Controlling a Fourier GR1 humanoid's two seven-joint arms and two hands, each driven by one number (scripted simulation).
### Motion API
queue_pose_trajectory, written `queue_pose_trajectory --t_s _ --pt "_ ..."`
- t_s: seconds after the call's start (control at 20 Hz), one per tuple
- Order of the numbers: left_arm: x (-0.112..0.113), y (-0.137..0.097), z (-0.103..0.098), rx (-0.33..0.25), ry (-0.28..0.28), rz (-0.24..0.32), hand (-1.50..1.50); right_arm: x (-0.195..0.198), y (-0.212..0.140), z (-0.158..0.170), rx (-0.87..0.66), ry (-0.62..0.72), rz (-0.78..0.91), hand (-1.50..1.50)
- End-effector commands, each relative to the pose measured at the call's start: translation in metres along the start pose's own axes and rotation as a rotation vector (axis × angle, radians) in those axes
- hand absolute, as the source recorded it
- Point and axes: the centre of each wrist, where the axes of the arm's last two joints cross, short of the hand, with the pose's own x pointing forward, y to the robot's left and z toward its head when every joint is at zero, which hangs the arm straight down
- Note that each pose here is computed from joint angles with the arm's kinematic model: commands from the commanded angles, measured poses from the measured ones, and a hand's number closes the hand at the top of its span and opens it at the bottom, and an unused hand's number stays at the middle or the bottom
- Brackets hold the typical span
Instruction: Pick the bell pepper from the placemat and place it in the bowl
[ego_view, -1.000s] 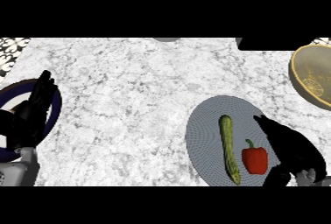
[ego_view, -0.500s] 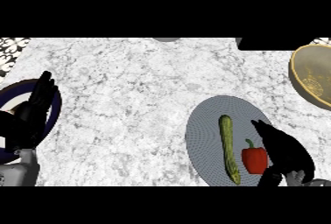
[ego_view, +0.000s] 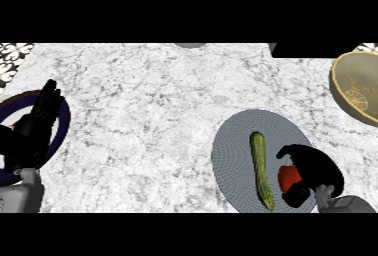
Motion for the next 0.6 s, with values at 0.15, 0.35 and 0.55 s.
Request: queue_pose_trajectory --t_s 0.15,0.35,0.55 --pt "-0.009 -0.004 0.005 0.003 -0.004 -0.003 0.00 0.001 0.006 -0.020 0.005 -0.085 -0.006 1.50" --pt "0.004 0.008 -0.009 -0.010 -0.007 -0.006 0.00 0.007 0.022 -0.023 -0.016 -0.085 -0.007 1.50" --pt "0.005 -0.011 -0.005 -0.023 -0.027 -0.005 0.00 0.019 -0.034 -0.065 -0.098 0.043 -0.141 1.50"
